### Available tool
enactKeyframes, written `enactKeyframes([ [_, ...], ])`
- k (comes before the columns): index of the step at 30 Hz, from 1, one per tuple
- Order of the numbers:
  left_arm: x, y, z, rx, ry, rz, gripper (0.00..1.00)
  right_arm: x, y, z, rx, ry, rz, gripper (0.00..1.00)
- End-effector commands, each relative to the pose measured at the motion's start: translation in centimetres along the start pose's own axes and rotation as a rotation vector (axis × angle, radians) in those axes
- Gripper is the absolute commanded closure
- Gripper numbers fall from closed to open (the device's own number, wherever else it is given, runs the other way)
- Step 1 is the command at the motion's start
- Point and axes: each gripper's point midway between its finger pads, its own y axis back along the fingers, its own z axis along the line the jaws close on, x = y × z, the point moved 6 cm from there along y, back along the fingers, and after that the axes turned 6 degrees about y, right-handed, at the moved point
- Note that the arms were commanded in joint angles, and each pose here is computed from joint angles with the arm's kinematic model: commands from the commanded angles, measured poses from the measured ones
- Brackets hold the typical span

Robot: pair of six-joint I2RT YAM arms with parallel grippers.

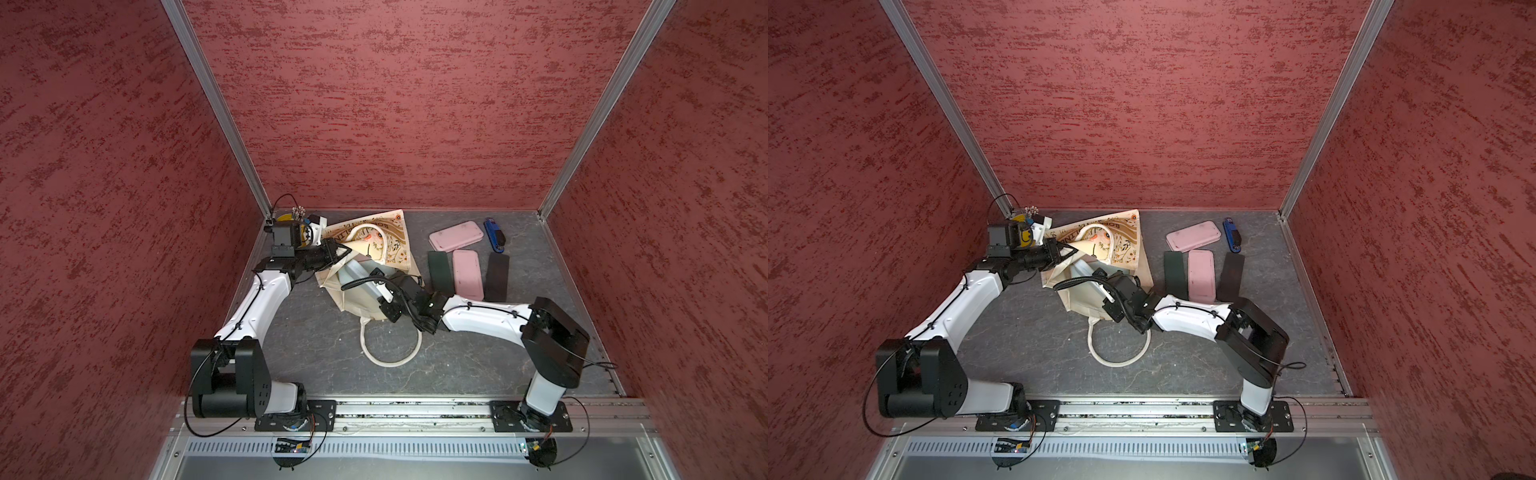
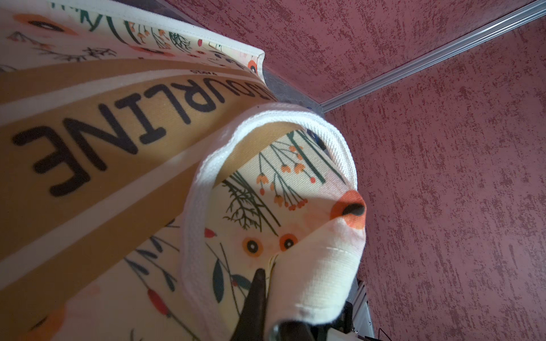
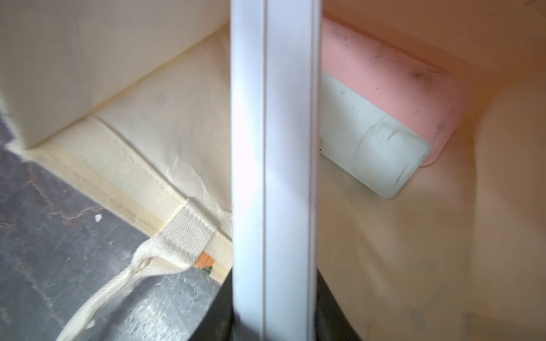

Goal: Take out the pencil case from the canvas bag
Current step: Pick up the pencil case from the canvas bag.

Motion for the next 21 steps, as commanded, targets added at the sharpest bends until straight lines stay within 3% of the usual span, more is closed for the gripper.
enactKeyframes([
  [1, -0.2, 0.1, -0.3, 0.019, -0.006, -0.003, 0.97, -1.7, 2.7, 0.6, -0.066, -0.083, -0.114, 1.0],
  [8, -0.2, 0.3, -0.5, 0.019, -0.018, -0.012, 0.97, -1.6, 6.5, 0.5, -0.107, -0.166, -0.208, 1.0],
  [21, 0.1, 0.2, -0.9, 0.014, -0.037, -0.009, 0.98, -2.7, 12.5, -2.1, 0.033, -0.311, -0.353, 1.0],
])
